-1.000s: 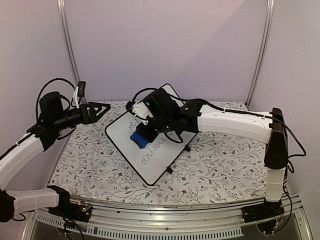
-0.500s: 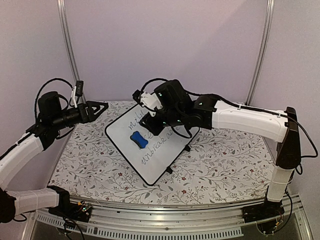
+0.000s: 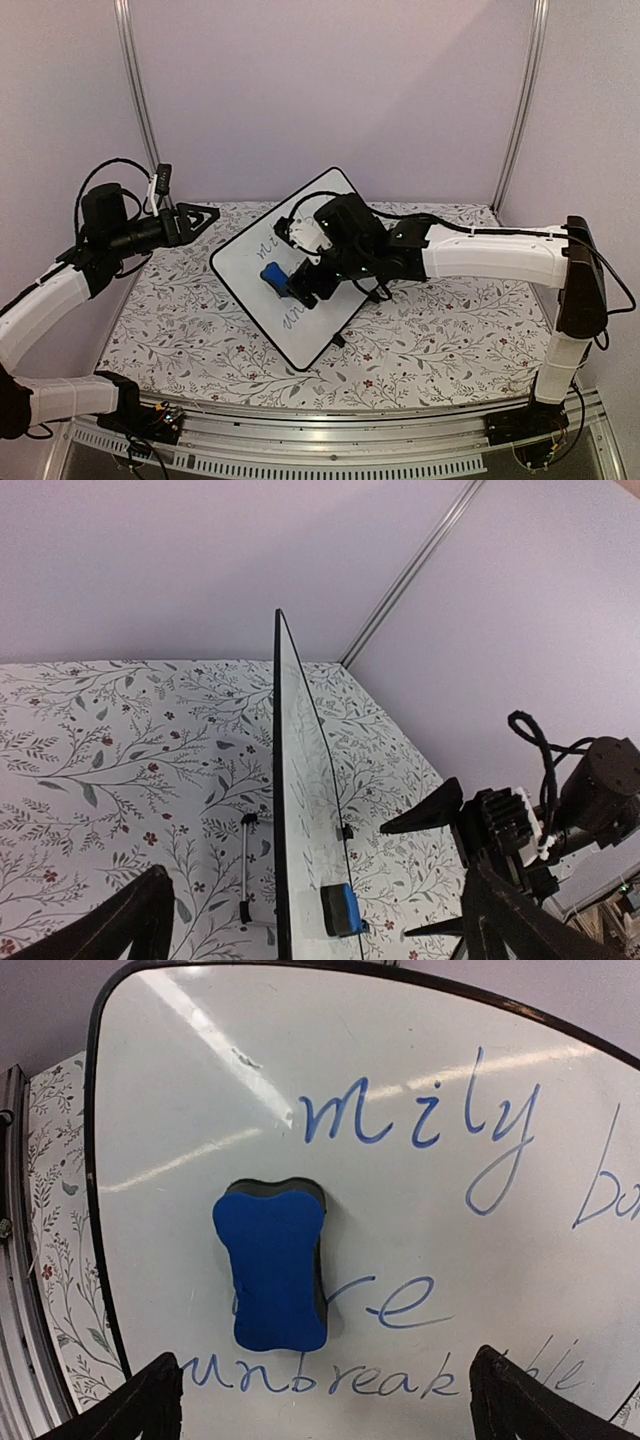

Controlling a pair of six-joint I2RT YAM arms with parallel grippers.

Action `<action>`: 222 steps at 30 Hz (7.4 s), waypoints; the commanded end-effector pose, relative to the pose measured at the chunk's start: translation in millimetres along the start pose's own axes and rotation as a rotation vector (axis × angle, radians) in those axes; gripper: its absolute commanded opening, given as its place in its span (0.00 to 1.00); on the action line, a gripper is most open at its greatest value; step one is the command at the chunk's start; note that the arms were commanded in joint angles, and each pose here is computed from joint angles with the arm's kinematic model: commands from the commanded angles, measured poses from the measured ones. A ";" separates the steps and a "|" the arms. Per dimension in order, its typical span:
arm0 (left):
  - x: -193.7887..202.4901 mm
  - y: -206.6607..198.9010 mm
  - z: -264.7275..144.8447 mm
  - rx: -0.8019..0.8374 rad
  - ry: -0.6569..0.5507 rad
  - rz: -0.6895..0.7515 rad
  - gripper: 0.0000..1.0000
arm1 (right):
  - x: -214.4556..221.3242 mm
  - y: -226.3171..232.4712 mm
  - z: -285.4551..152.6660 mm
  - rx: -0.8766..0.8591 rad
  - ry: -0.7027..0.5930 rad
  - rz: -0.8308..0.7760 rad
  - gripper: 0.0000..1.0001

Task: Erase the whiteboard
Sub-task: Pick up the whiteboard eraser from the whiteboard, then hold the whiteboard at the center of the board.

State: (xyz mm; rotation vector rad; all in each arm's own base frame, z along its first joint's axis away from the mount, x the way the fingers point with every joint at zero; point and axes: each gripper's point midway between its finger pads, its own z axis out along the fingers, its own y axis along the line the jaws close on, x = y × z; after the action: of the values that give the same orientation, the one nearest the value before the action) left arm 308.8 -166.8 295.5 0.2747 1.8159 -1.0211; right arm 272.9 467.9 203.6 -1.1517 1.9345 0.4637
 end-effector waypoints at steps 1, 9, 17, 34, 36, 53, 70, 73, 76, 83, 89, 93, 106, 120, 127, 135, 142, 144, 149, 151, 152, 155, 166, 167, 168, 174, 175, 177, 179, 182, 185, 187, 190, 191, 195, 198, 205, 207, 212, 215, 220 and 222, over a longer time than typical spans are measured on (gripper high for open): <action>-3.9 3.2 -1.6 -0.010 -0.013 0.016 1.00 | -22.8 -18.1 -18.1 0.063 -0.103 -0.039 0.99; -5.1 8.2 -2.6 -0.041 -0.019 0.020 1.00 | -46.5 -33.7 -60.4 0.124 -0.338 0.043 0.99; -4.5 11.5 -3.8 -0.069 -0.020 0.021 1.00 | -43.7 -7.0 -60.0 -0.016 -0.391 -0.055 0.99; -4.4 15.8 -3.3 -0.088 -0.021 0.016 1.00 | -23.2 -2.9 -7.2 0.005 -0.431 -0.068 0.97; -3.3 15.8 -3.2 -0.089 -0.018 0.014 1.00 | -21.9 1.0 -1.2 0.011 -0.431 -0.100 0.99; 1.7 20.7 2.5 -0.085 0.006 -0.006 1.00 | -17.8 17.2 11.5 -0.068 -0.434 -0.123 0.89; -5.6 11.8 -4.9 -0.076 -0.026 0.018 1.00 | -15.0 5.2 23.4 0.003 -0.403 -0.092 0.86; -4.8 14.6 -4.3 -0.087 -0.027 0.015 1.00 | -13.7 6.1 29.2 0.000 -0.398 -0.092 0.86; -3.2 15.5 -3.1 -0.087 -0.016 0.008 1.00 | -13.4 6.2 32.8 0.000 -0.396 -0.087 0.85; -3.6 16.4 -3.1 -0.091 -0.020 0.011 1.00 | -10.5 5.9 42.2 0.006 -0.389 -0.079 0.83; -2.6 17.3 -2.2 -0.091 -0.016 0.006 1.00 | -11.1 7.3 49.3 0.002 -0.390 -0.085 0.75; -2.4 17.7 -2.2 -0.093 -0.016 0.005 1.00 | -11.4 10.3 50.9 -0.015 -0.394 -0.089 0.70; -4.3 16.7 -3.7 -0.095 -0.024 0.014 1.00 | -3.1 19.0 48.3 -0.072 -0.384 -0.079 0.49; -2.3 18.6 -1.9 -0.096 -0.017 0.005 1.00 | 8.5 25.5 50.1 -0.112 -0.364 -0.061 0.50; -2.2 18.4 -2.1 -0.095 -0.018 0.004 1.00 | 8.2 25.7 51.6 -0.114 -0.364 -0.058 0.48; -3.2 17.5 -3.0 -0.095 -0.022 0.008 1.00 | 5.2 23.7 53.4 -0.106 -0.370 -0.057 0.45; -2.7 17.6 -2.9 -0.095 -0.021 0.007 1.00 | 3.2 23.7 55.7 -0.105 -0.375 -0.052 0.44; -3.1 17.4 -3.1 -0.094 -0.022 0.007 1.00 | 2.4 23.3 56.4 -0.102 -0.376 -0.051 0.44; -2.9 17.6 -3.0 -0.095 -0.022 0.007 1.00 | 1.2 21.7 58.4 -0.096 -0.378 -0.046 0.45; -3.1 17.5 -2.9 -0.094 -0.022 0.007 1.00 | 0.4 21.6 58.2 -0.095 -0.380 -0.046 0.45; -3.0 17.8 -3.0 -0.096 -0.022 0.007 1.00 | -0.7 21.1 57.5 -0.093 -0.383 -0.046 0.45; -2.2 18.2 -2.3 -0.094 -0.018 0.005 1.00 | -3.0 20.4 56.5 -0.090 -0.389 -0.045 0.45; -2.7 17.6 -2.6 -0.093 -0.021 0.007 1.00 | -3.2 18.0 54.9 -0.077 -0.389 -0.043 0.33; -2.8 17.6 -2.6 -0.093 -0.021 0.007 1.00 | -2.6 18.2 54.9 -0.079 -0.388 -0.041 0.32; -2.5 18.0 -2.4 -0.093 -0.021 0.005 1.00 | -2.3 18.4 54.8 -0.080 -0.387 -0.040 0.30; -1.5 18.5 -1.7 -0.092 -0.017 0.003 1.00 | -5.1 16.8 49.0 -0.074 -0.395 -0.032 0.10; -1.3 18.5 -1.6 -0.092 -0.016 0.002 1.00 | -5.2 15.9 47.3 -0.071 -0.395 -0.030 0.10; -0.9 18.7 -1.4 -0.091 -0.015 0.001 1.00 | -9.8 14.7 41.5 -0.065 -0.405 -0.031 0.10; -1.0 18.9 -1.1 -0.091 -0.015 0.001 1.00 | -15.6 12.4 34.1 -0.058 -0.411 -0.028 0.10; -0.2 19.4 -0.5 -0.091 -0.012 -0.002 1.00 | -24.8 10.9 23.7 -0.056 -0.406 -0.020 0.10; -0.1 20.0 -0.2 -0.091 -0.011 -0.002 1.00 | -31.4 3.3 12.8 -0.020 -0.400 -0.009 0.11; 0.0 19.3 -0.1 -0.089 -0.011 -0.002 1.00 | -35.5 0.9 6.4 -0.012 -0.405 -0.008 0.10; 0.3 19.4 0.1 -0.088 -0.010 -0.001 1.00 | -40.0 -3.0 1.5 0.004 -0.388 -0.003 0.10; 0.6 19.0 0.4 -0.084 -0.008 0.000 1.00 | -42.1 -4.9 0.3 0.012 -0.380 -0.002 0.10; 1.9 19.1 1.0 -0.083 -0.003 0.004 1.00 | -52.2 -9.1 -4.1 0.030 -0.332 -0.005 0.10; 3.0 18.4 1.6 -0.077 0.004 0.007 1.00 | -58.7 -12.3 -8.4 0.041 -0.295 -0.009 0.10; 8.0 15.6 4.6 -0.054 0.026 0.013 1.00 | -56.1 -10.4 -5.3 0.024 -0.187 -0.018 0.12; 8.3 16.3 5.2 -0.056 0.027 0.014 1.00 | -53.5 -9.0 -3.8 0.017 -0.181 -0.020 0.12; 13.0 16.0 8.8 -0.042 0.048 0.010 1.00 | -51.8 -7.6 -4.1 0.009 -0.182 -0.019 0.11; 13.9 18.1 9.9 -0.050 0.055 0.006 1.00 | -56.1 -6.0 -5.5 0.003 -0.188 -0.027 0.11; 11.4 16.4 7.7 -0.064 0.041 0.022 1.00 | -58.7 -5.8 -8.5 -0.006 -0.173 -0.023 0.11; 12.3 16.3 8.4 -0.064 0.043 0.022 1.00 | -57.9 -4.3 -8.5 -0.014 -0.160 -0.017 0.11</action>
State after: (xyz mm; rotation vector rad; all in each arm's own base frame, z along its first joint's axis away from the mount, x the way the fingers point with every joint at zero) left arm 319.5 -164.4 271.3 0.2587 1.8898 -0.9649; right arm 288.2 489.1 249.0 -1.0991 1.7691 0.5270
